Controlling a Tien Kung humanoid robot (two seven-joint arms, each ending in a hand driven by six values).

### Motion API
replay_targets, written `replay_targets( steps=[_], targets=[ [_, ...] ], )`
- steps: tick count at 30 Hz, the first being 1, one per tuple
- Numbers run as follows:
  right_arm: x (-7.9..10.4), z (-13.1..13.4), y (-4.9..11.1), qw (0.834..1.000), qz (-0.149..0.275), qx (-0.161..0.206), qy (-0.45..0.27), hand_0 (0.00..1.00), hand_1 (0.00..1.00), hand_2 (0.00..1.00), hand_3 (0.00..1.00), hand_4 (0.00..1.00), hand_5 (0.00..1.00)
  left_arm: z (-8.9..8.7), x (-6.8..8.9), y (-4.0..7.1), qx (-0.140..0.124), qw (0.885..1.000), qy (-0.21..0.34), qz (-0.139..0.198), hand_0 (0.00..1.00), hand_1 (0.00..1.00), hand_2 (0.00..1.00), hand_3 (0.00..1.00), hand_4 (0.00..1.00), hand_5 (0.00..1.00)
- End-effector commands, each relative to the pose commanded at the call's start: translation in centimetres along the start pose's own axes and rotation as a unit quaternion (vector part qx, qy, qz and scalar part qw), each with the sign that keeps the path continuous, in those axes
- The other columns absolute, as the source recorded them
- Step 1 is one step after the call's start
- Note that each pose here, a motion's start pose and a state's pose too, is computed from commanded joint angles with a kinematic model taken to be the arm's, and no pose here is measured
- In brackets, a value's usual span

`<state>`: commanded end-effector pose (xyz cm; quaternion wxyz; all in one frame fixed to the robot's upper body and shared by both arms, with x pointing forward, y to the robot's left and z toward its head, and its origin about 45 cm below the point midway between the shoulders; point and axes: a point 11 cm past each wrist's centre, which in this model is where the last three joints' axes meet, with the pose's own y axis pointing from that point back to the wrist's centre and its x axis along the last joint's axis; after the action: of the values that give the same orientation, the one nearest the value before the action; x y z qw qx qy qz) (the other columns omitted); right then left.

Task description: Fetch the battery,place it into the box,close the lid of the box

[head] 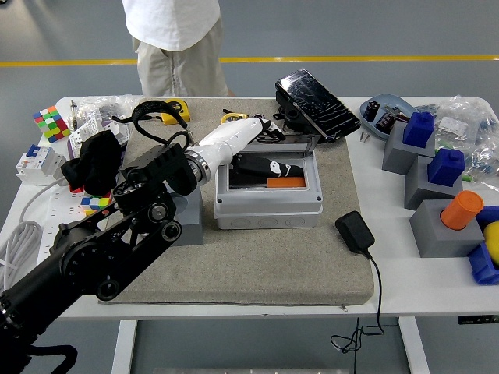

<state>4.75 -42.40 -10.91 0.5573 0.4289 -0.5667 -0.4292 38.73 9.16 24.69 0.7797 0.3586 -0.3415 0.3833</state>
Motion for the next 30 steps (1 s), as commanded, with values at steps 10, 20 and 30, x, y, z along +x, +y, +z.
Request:
replay_targets(
  steps=[10,20,30],
  targets=[
    [0.0,-0.1,0.0,1.0,0.0,0.001,-0.001,0.641,0.647,0.657,0.575,0.973,0.58,0.5,-2.1,0.6,0.025,0.998,-0.01,-0.06,0.513,0.691,0.713,0.722,0.998,0.721],
    [0.0,-0.1,0.0,1.0,0.0,0.0,0.0,0.638,0.647,0.656,0.575,0.973,0.58,1.1,-2.1,0.8,0.007,0.998,0.004,-0.058,0.487,0.683,0.699,0.709,0.998,0.733],
    [-0.1,-0.1,0.0,1.0,0.0,0.001,0.0,0.64,0.647,0.657,0.576,0.972,0.58,0.7,0.4,1.4,-0.093,0.976,0.193,0.05,0.472,0.665,0.682,0.69,0.998,0.691]
  ],
)
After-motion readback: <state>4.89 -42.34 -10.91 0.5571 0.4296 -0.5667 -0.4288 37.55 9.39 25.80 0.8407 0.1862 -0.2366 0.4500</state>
